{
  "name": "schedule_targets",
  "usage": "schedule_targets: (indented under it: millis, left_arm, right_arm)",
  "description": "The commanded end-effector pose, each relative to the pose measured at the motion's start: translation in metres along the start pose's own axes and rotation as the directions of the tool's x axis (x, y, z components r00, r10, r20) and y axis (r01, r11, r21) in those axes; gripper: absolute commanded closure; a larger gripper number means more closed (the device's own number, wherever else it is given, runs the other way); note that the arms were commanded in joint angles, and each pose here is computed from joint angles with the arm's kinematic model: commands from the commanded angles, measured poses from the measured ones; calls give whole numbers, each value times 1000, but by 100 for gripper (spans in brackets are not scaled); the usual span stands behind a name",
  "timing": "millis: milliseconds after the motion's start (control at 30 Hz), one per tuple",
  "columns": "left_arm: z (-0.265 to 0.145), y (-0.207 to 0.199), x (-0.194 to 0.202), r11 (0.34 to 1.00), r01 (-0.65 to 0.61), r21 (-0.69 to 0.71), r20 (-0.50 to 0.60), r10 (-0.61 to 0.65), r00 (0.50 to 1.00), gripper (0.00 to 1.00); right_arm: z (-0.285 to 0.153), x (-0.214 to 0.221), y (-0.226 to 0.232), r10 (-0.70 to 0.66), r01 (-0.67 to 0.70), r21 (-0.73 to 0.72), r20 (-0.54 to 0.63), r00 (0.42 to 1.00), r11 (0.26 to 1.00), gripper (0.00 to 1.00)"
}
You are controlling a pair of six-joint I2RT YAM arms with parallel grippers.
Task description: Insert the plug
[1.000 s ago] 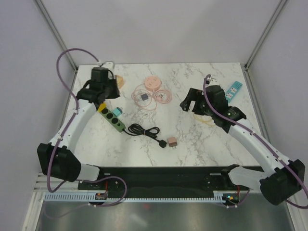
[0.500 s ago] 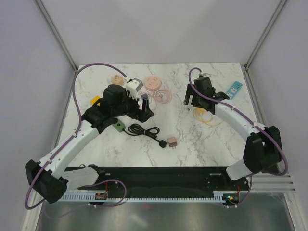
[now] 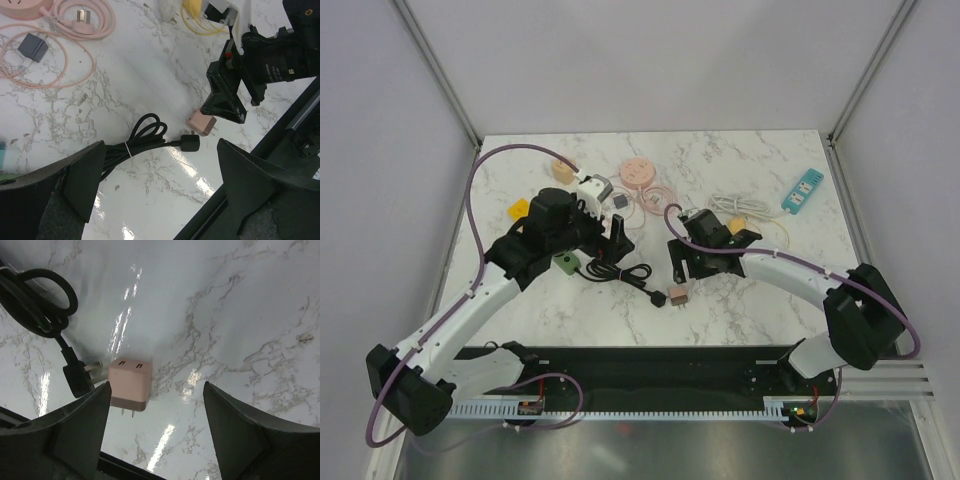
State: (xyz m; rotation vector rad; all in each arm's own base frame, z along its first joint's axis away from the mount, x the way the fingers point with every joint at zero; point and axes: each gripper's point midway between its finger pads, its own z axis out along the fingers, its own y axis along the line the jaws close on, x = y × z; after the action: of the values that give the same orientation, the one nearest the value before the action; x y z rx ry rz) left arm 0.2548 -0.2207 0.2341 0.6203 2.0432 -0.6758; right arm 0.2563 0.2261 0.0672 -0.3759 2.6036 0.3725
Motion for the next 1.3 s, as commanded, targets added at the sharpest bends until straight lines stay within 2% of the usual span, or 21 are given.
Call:
schedule_targets:
  millis: [0, 100, 167, 200, 367, 467, 500, 567, 600, 667, 833, 1267]
  left_arm:
    - [-6, -7, -23, 999, -34, 29, 93, 31, 995, 0]
    - [0, 7, -19, 999, 25, -43, 48, -23, 999, 1]
    - [4, 10, -23, 997, 61, -37, 26, -60, 998, 2]
    - [4, 3, -25, 995, 100, 9, 19, -100, 995, 3]
    - [2, 5, -38, 979, 198, 40, 45, -199, 979, 6]
    - [-2, 26, -35, 947, 320, 10, 40, -320, 946, 12]
    - [-3, 19, -33, 924, 374, 80, 8, -376, 927, 14]
    - [-8, 36, -26, 875, 474, 101, -3, -476, 880, 16]
    - [-12, 32, -28, 858, 488, 163, -16, -492, 870, 17]
    - [-15, 43, -21, 831, 533, 161, -8, -538, 843, 17]
    - [-19, 53, -15, 827, 548, 126, 20, -554, 832, 17]
    - [-7, 57, 2, 782, 614, 107, -19, -616, 788, 18]
  right_arm:
    - [-21, 2, 3, 5, -3, -23, 55, 998, 1000, 19]
    - [-22, 22, -1, 1, 0, -14, 36, 999, 1000, 20]
    - [-24, 26, -2, 5, -4, -13, 42, 999, 1000, 19]
    - [-25, 27, -2, 6, -5, -14, 43, 999, 1000, 18]
    - [-26, 29, 1, -1, 2, -23, 54, 999, 1000, 17]
    - [-29, 27, 11, -17, 21, -64, 66, 998, 998, 18]
    - [-28, 31, 13, -29, 33, -71, 64, 998, 997, 18]
    - [-28, 32, 15, -32, 38, -76, 72, 997, 996, 18]
    - [-26, 37, 15, -33, 38, -76, 63, 997, 996, 18]
    - [-22, 39, 19, -24, 30, -83, 67, 997, 996, 17]
    - [-13, 46, 18, -32, 36, -49, 77, 997, 998, 17]
    - [13, 54, 23, -65, 65, -9, 72, 995, 998, 19]
